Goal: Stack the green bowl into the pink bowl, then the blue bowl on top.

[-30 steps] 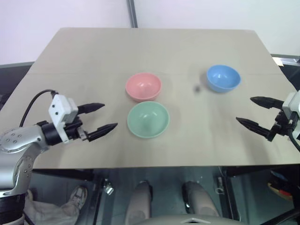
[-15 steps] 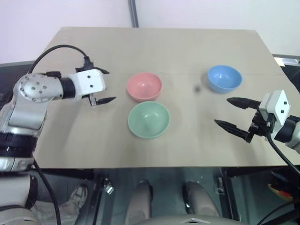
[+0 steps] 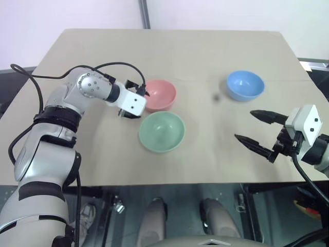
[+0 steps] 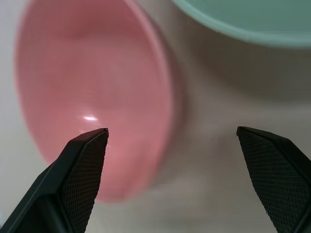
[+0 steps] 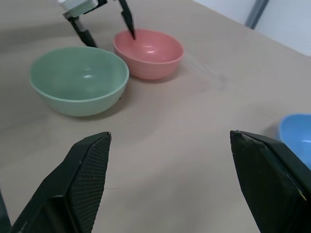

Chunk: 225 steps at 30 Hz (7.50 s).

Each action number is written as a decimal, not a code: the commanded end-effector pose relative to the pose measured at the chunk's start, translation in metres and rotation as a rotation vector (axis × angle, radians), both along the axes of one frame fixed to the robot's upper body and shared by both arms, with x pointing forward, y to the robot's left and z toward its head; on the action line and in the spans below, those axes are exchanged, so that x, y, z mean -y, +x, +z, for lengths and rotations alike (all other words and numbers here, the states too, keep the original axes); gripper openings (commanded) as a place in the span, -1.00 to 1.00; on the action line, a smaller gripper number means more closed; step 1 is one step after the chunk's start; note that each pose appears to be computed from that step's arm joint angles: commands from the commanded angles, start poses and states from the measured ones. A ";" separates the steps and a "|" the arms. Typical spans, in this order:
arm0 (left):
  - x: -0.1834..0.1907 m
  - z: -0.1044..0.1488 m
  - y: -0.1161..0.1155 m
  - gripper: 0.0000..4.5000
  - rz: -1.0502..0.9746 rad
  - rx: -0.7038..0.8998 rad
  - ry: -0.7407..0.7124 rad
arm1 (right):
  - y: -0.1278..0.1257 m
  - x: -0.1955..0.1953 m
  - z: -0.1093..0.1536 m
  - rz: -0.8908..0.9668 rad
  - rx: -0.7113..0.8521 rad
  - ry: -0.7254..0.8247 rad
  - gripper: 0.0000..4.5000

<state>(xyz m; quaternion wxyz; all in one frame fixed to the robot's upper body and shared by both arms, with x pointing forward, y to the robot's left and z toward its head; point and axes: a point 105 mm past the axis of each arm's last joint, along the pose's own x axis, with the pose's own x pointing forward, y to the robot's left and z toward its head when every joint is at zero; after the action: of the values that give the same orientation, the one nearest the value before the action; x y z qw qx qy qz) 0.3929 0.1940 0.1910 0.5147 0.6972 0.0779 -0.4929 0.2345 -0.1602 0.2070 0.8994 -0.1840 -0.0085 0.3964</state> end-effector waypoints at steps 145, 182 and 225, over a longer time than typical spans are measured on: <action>-0.044 -0.016 -0.140 1.00 0.353 -0.558 -1.113 | 0.021 -0.150 -0.034 0.734 0.338 -0.447 -0.99; -0.014 0.028 -0.158 1.00 0.198 -0.602 -1.110 | 0.205 0.004 -0.028 -0.123 0.127 -0.498 0.44; -0.076 0.004 -0.176 1.00 0.353 -0.542 -1.119 | 0.039 -0.198 0.011 0.847 0.312 -0.295 0.14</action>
<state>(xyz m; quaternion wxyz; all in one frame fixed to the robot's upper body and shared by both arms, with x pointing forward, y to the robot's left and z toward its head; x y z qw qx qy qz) 0.2160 0.2667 0.1866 0.8293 0.1354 0.0643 -0.5383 0.2782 0.0386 0.2016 0.6126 -0.3394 -0.1200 0.7037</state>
